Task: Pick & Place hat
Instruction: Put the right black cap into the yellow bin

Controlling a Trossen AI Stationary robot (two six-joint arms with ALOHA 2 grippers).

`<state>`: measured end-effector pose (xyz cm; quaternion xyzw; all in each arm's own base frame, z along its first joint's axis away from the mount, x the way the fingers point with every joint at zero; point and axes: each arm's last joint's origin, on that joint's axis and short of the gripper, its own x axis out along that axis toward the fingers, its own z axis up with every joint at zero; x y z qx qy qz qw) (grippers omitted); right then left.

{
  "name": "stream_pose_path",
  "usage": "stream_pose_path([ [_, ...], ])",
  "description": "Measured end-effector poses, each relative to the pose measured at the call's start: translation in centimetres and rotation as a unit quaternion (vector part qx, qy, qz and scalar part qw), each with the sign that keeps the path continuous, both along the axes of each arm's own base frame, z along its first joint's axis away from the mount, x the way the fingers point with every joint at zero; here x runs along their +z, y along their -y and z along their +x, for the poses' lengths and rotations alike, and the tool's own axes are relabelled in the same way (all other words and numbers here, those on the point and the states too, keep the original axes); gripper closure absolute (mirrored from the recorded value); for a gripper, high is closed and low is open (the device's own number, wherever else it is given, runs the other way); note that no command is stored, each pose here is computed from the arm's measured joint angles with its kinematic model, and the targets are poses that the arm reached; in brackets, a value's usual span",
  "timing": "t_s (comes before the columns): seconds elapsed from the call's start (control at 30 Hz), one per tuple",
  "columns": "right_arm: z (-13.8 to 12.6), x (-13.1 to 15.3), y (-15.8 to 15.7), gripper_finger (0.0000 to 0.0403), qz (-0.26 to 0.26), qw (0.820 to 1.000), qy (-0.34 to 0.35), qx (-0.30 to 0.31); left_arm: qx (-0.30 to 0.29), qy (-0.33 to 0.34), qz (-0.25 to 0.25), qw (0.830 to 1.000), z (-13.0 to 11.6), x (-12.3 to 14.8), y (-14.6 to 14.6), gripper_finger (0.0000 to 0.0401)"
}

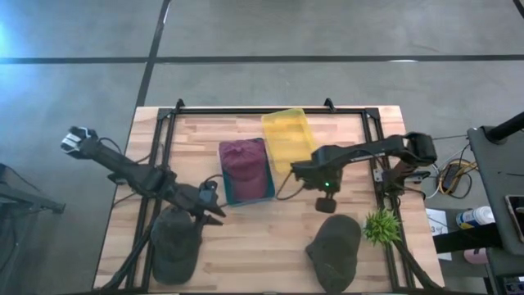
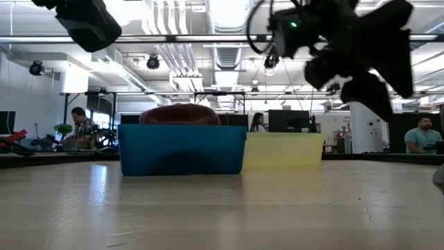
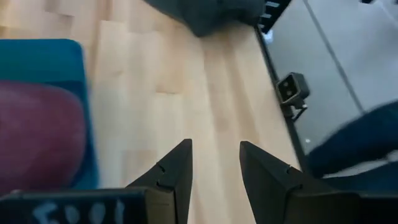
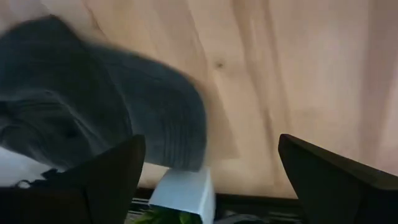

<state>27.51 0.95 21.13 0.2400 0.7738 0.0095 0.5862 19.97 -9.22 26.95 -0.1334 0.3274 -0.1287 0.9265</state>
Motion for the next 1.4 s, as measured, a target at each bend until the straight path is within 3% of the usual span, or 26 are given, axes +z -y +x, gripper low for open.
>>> stream_pose_path([
  [0.27,-4.2,-2.0,-0.4,0.0039,0.058,0.997,0.022,-0.056,-0.006,0.015,-0.049,0.999,4.2,0.7,2.6,0.0275],
  [0.43,-7.1,-3.3,-0.6,0.0039,0.089,0.996,0.02,-0.025,0.029,0.014,-0.044,0.999,9.0,1.5,4.7,0.0275],
  [0.73,-11.5,-5.7,-0.7,0.0039,0.112,0.993,0.043,0.015,0.036,0.007,-0.023,0.999,18.4,2.3,8.0,0.0275],
  [0.87,-11.5,-6.2,-0.8,0.0039,0.125,0.989,0.082,-0.019,0.013,-0.016,0.004,1.0,21.9,1.3,8.1,0.0275],
  [1.03,-10.4,-6.2,-0.8,0.0039,0.128,0.983,0.121,-0.053,-0.019,-0.026,-0.002,0.999,25.2,-0.1,7.5,0.0275],
  [1.4,-10.8,-8.4,-1.5,0.0039,0.169,0.979,0.101,-0.058,-0.021,0.019,-0.016,0.999,27.5,0.3,8.0,0.0275],
])
